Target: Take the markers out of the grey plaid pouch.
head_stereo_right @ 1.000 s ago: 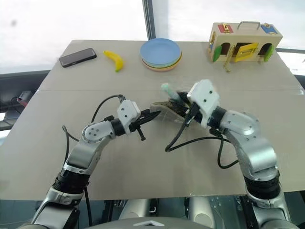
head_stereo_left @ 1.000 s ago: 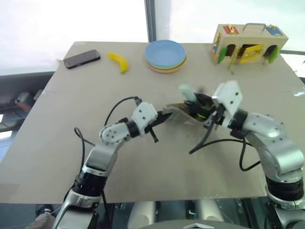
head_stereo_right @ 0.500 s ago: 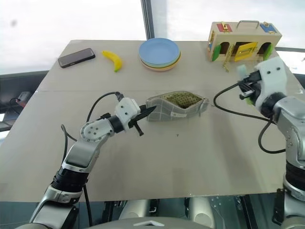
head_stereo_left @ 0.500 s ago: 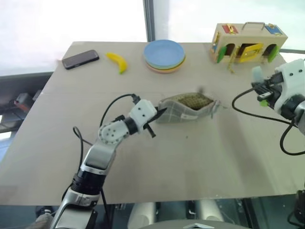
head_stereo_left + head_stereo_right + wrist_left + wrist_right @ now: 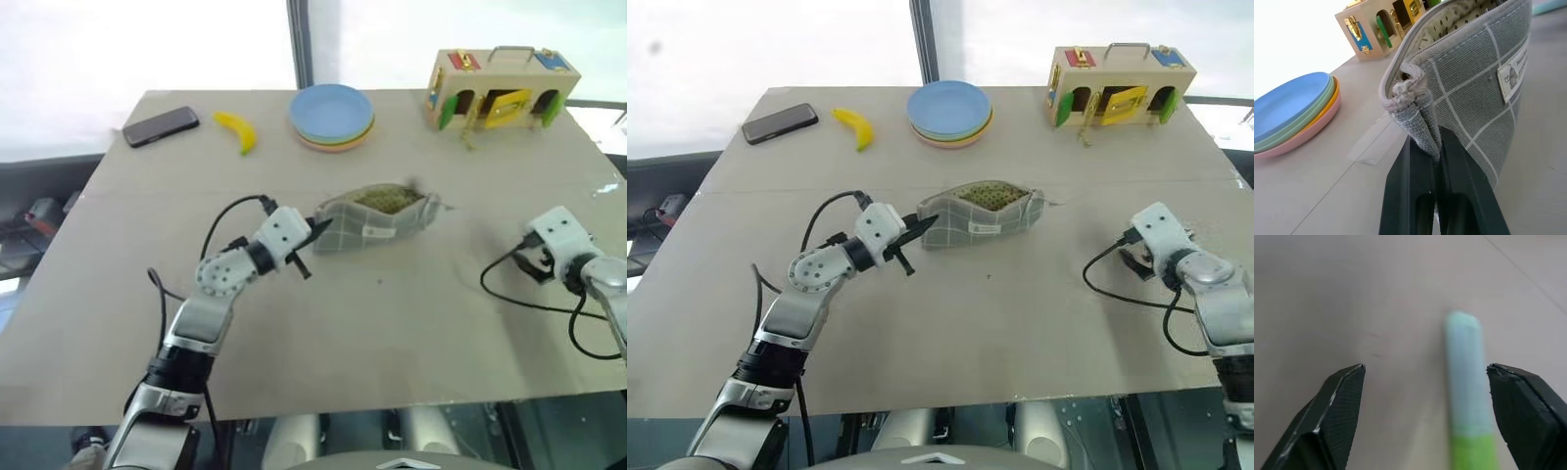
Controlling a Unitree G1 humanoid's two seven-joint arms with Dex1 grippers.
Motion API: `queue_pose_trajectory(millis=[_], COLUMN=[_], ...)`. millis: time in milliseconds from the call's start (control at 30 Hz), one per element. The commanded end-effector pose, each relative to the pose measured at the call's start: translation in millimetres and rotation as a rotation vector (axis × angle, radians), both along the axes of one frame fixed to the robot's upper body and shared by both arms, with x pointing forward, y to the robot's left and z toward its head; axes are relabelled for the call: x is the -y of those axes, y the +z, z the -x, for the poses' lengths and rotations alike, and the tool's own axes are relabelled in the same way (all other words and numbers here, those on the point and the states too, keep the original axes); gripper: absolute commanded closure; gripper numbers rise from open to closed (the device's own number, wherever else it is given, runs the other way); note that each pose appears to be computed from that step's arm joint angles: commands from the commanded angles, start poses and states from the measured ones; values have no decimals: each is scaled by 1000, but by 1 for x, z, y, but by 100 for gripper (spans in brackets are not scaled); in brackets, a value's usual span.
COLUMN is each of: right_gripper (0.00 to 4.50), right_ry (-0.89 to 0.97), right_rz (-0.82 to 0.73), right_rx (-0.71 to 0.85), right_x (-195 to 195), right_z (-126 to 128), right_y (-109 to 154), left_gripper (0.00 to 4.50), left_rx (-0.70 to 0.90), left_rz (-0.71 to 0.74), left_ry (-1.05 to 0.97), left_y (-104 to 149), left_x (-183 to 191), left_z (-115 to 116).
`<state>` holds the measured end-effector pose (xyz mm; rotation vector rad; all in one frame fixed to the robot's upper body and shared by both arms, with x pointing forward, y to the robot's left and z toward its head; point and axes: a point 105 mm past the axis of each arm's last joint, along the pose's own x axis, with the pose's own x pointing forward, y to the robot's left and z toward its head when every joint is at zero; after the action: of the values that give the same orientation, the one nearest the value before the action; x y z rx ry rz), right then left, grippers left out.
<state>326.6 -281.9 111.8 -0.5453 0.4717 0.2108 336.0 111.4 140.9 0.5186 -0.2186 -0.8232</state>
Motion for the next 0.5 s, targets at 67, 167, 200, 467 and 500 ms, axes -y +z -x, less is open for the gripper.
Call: queue_pose_trajectory(millis=[67,167,200,467,500], right_gripper=[225,372,426,446,446], right_ry=[259,400,428,551,568], right_rz=[-285,-363,-386,-368,-350], right_rx=[227,253,256,149,128], right_x=[-80,-132,-147,-204,-208], right_z=[20,26,25,4,3], right_y=[100,116,118,87,80], left_gripper=[450,450,450,450,450], left_rx=[1,6,13,42,44], left_rz=[-1,-2,-7,16,25], left_ry=[-37,-63,-76,-105,-108], left_y=[-6,-8,-9,-7,-6], left_x=[-2,0,1,7,8], left_z=[3,2,2,2,3])
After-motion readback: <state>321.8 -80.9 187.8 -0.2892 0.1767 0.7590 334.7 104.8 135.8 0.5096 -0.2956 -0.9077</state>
